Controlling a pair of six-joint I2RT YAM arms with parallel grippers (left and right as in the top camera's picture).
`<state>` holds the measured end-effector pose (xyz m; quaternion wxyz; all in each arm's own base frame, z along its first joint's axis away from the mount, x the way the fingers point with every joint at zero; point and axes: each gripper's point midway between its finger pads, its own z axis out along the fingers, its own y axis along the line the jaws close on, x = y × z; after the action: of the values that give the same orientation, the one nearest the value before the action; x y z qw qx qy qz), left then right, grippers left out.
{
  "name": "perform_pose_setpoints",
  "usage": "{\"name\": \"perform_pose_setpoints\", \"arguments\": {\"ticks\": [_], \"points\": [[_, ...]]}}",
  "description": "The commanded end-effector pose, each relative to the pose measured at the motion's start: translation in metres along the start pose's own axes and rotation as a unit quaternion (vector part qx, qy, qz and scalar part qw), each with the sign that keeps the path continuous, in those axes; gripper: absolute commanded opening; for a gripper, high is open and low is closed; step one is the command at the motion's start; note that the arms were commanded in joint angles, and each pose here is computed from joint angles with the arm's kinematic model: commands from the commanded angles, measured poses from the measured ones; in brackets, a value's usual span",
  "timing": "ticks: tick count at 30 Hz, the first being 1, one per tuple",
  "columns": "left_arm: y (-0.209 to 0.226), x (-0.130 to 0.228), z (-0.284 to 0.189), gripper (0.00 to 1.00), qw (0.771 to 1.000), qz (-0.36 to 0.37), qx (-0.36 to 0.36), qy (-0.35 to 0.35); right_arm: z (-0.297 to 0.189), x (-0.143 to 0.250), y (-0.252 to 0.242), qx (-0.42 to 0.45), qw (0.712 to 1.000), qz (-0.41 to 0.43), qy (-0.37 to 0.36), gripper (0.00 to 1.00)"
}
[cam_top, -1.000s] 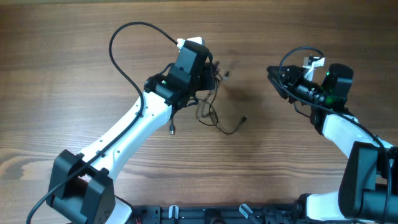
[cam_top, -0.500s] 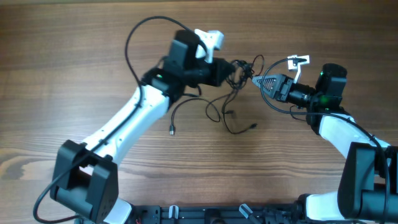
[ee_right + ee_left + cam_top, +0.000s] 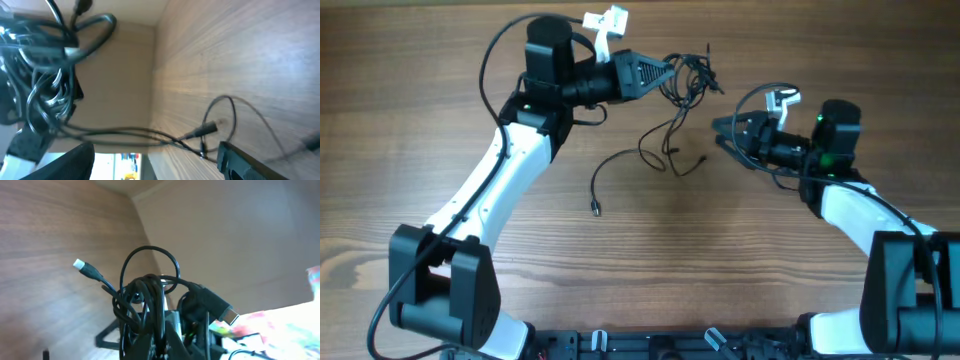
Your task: Untangle cables
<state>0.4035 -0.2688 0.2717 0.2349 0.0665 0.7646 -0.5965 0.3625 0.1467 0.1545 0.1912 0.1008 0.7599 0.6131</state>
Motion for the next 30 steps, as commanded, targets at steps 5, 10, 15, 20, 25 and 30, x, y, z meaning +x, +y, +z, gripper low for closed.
{"name": "perform_pose_setpoints", "arguments": {"ticks": [5, 10, 15, 20, 25, 30], "points": [[-0.015, 0.014, 0.015, 0.04, 0.999, -0.03, 0.017, 0.024, 0.011, -0.035, 0.046, -0.055, 0.993, 0.039, -0.092, 0.73], [-0.022, 0.024, 0.024, 0.04, 0.998, -0.04, 0.022, 0.038, 0.021, -0.036, 0.036, -0.034, 0.991, 0.063, -0.116, 0.64], [-0.023, 0.037, 0.035, 0.04, 0.998, -0.043, 0.011, 0.048, 0.018, -0.037, 0.063, -0.076, 0.991, 0.006, -0.113, 0.41], [0.023, 0.037, 0.037, 0.04, 0.99, -0.095, -0.108, 0.0, 0.017, -0.009, 0.09, -0.121, 0.987, -0.099, -0.042, 0.3], [0.025, 0.039, 0.045, 0.18, 0.988, -0.085, -0.128, -0.018, 0.017, -0.004, 0.089, -0.121, 0.981, -0.149, -0.032, 0.2], [0.03, 0.031, 0.037, 0.28, 0.987, -0.09, -0.13, -0.023, 0.021, -0.009, 0.068, -0.084, 0.984, -0.151, -0.044, 0.04]]}}
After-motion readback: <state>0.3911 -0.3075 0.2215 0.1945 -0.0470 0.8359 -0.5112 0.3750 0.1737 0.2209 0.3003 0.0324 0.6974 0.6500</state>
